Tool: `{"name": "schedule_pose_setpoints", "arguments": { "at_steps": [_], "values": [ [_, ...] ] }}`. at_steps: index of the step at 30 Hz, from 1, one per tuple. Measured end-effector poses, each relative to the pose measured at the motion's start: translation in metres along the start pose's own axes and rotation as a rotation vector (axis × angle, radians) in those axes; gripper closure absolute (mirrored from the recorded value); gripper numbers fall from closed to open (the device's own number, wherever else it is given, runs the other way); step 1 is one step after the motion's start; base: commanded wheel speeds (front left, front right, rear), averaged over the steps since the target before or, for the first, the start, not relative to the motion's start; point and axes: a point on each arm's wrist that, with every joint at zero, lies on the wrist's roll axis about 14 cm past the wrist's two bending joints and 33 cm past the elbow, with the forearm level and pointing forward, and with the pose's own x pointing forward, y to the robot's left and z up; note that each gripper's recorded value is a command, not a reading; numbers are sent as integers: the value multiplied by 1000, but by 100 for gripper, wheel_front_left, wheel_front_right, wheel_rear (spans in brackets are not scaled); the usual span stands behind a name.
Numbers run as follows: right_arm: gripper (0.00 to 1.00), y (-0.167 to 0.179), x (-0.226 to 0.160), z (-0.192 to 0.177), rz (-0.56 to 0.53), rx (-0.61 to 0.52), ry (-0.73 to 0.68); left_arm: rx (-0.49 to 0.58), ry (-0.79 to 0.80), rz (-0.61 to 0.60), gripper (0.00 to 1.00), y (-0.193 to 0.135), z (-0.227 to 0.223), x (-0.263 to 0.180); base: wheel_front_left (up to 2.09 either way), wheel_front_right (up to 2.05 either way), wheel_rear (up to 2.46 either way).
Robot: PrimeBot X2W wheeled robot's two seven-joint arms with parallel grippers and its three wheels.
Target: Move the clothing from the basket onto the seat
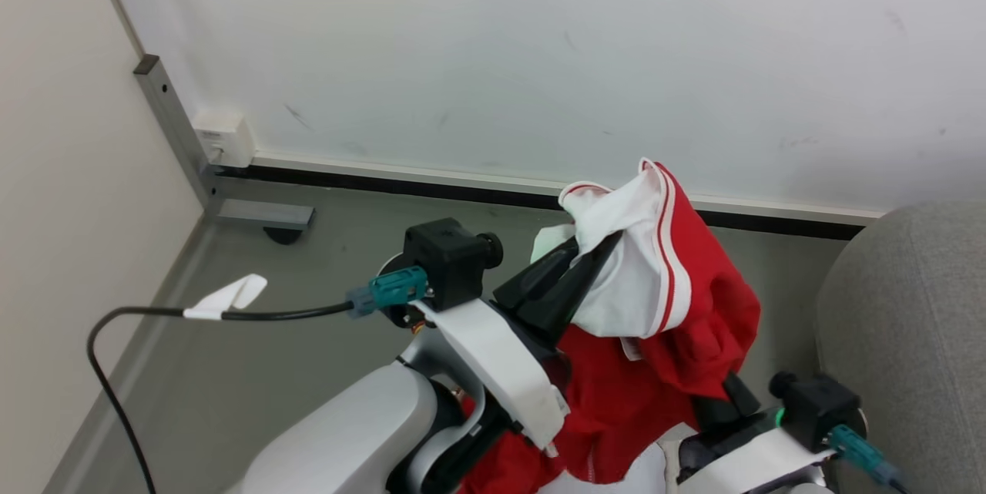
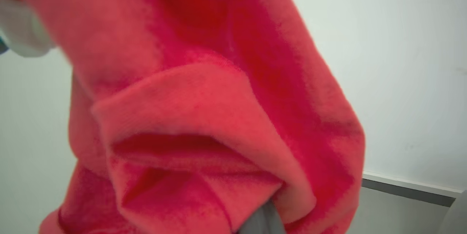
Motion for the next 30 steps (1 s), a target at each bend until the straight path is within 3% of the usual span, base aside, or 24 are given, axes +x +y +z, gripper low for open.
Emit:
{"name": "schedule_pose_setpoints", "arguments": {
  "at_steps": [2,3,4,5,11,17,23,30],
  "values": [
    [100,-6,-3,9,-24,17,-31,-4,6,9,100,3,-4,-1,0,0,0],
    [100,-11,-4,13,-39,26,-48,-9,10,13,87,4,-6,-2,0,0,0],
    [100,-14,-5,18,-49,28,-64,-17,18,18,29,5,-10,-3,0,0,0],
    [100,-18,-8,22,-62,24,-76,-28,26,25,0,6,-15,-4,0,0,0],
    [100,-40,-22,44,-137,-1,-146,-82,66,-3,0,-6,-42,-7,0,0,0],
    [100,-78,-45,76,-260,-63,-230,-87,102,-118,0,-29,-66,-6,0,0,0],
    [100,-117,-83,106,-399,-140,-297,-129,125,-189,0,-47,-87,3,0,0,0],
    [100,-147,-140,125,-558,-212,-326,-103,131,-340,0,-83,-106,21,0,0,0]
  ]
}}
